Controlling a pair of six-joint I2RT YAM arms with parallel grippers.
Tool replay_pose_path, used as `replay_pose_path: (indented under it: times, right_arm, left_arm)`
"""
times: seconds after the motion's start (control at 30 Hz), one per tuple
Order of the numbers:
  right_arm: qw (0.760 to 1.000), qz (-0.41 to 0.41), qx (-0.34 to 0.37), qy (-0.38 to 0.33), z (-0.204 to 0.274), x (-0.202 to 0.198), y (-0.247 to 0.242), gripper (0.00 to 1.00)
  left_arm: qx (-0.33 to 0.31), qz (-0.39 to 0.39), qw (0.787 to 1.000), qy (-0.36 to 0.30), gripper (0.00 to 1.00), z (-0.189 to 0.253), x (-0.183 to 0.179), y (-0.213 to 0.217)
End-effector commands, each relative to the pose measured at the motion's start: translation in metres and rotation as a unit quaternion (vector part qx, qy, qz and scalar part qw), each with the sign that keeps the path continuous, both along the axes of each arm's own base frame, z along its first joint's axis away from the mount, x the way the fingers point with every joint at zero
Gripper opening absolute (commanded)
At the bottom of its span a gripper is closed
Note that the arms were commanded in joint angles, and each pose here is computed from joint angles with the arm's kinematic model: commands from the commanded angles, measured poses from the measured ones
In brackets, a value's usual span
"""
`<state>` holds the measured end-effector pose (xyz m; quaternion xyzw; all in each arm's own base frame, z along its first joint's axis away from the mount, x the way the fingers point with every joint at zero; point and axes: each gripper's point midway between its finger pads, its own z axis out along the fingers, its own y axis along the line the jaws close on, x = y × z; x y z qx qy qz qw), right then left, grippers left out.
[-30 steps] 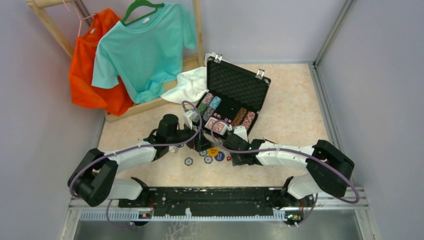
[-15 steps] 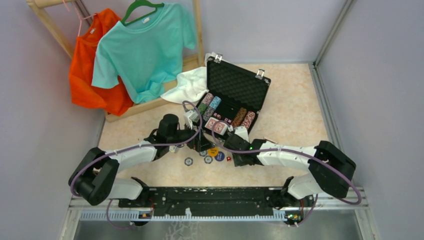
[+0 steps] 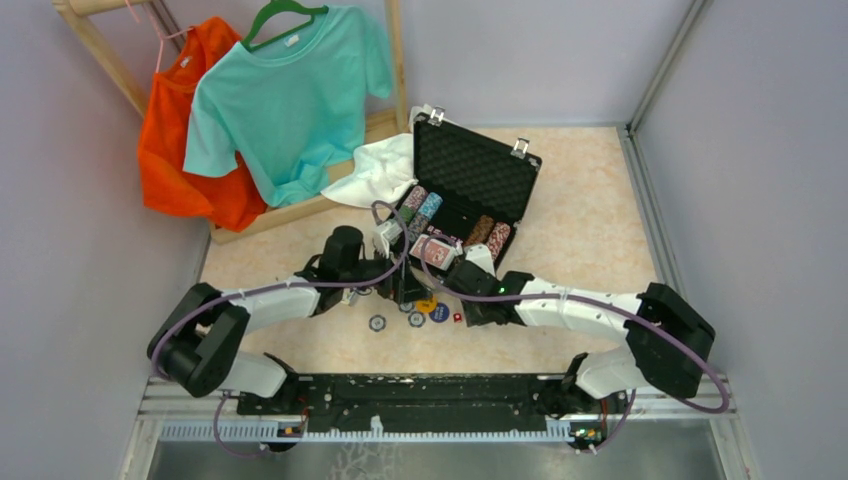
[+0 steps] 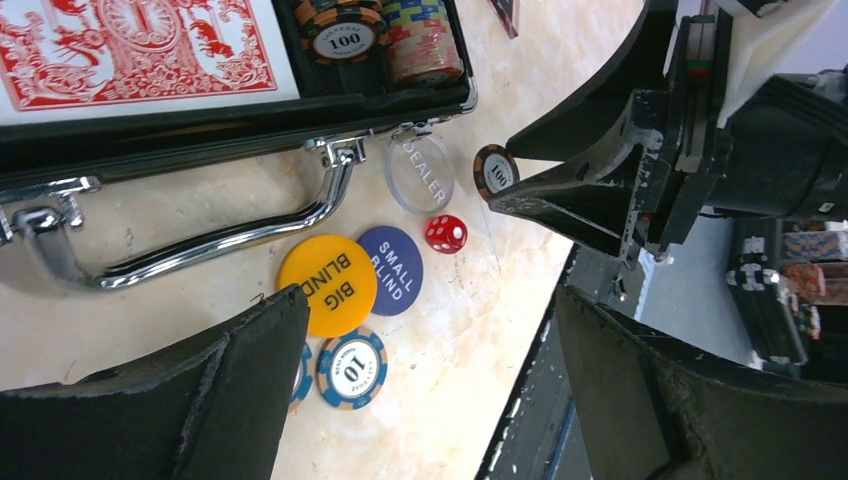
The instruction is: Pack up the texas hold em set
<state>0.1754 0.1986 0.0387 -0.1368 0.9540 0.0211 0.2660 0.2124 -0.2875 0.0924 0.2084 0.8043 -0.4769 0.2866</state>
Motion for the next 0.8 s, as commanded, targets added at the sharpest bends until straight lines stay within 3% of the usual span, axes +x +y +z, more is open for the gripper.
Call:
replay_pose_path:
  times: [0.0,0.4,0.77]
  right_arm:
    - [0.998,0.008,0.032,-0.045,0.036,0.014,0.015,0.37]
    - [0.996,0.023,0.037,-0.074,0.064,0.026,0.022,0.37]
    - [0.994,0.038,0.053,-0.090,0.084,0.033,0.034,0.38]
  left_arm:
    - [-0.018,-0.023,0.999,0.034,0.99,0.011,0.003,-0.013]
    - [-0.017,-0.029,0.990,0.134,0.99,0.015,0.005,-0.027]
    - [-0.058,-0.056,0.973,0.216,0.98,0.014,0.004,-0.046]
